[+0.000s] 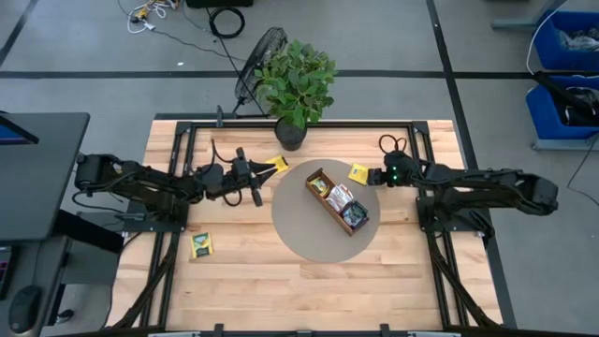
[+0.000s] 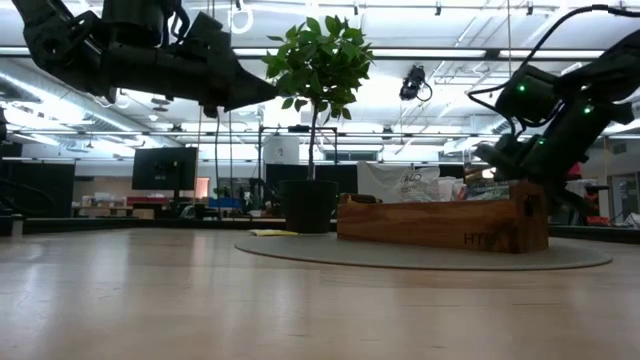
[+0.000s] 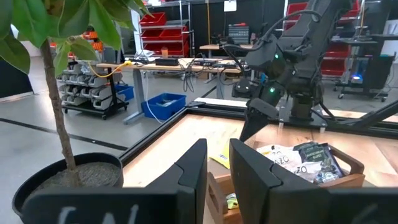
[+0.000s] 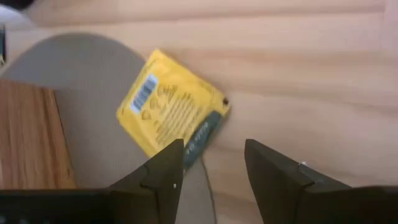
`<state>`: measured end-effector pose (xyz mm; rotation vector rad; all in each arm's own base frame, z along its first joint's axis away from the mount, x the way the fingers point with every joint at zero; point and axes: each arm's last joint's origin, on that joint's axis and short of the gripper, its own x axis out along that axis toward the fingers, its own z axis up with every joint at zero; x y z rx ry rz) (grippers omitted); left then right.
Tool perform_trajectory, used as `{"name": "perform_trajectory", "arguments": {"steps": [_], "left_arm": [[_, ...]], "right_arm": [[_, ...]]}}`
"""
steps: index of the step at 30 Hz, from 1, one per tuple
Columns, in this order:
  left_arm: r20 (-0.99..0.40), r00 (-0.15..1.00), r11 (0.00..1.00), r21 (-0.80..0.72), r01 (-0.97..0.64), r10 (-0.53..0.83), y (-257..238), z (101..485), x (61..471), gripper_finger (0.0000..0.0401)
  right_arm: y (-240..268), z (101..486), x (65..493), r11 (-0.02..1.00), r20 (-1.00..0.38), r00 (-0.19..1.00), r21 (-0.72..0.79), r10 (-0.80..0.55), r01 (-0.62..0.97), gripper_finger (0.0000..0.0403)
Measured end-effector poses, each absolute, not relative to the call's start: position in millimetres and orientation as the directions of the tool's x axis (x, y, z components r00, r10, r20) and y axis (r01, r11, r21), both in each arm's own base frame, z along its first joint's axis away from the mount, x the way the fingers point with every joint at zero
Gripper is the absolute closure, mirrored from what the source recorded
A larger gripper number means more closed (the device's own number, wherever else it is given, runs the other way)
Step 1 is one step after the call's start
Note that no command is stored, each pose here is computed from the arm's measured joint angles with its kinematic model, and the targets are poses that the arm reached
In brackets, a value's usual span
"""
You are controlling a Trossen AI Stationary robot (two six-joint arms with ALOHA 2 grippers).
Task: Pick & Place Tea
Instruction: Put the yellow tea bag into the left section of the wooden organizer
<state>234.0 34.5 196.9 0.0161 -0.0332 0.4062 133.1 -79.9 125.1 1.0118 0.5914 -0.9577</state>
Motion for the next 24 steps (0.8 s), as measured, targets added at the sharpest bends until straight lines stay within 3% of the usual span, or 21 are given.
{"name": "perform_trajectory", "arguments": {"steps": [11, 24], "left_arm": [[0.016, 0.919, 0.919, 0.018, -0.395, 0.394, 34, 195, 234, 0.0328], [0.016, 0.919, 0.918, 0.035, -0.394, 0.394, 34, 195, 234, 0.0328]], "right_arm": [[-92, 113, 139, 0.192, -0.803, 0.495, 0.456, -0.332, 0.869, 0.0224], [-101, 105, 153, 0.251, -0.755, 0.575, 0.518, -0.314, 0.818, 0.0224]]}}
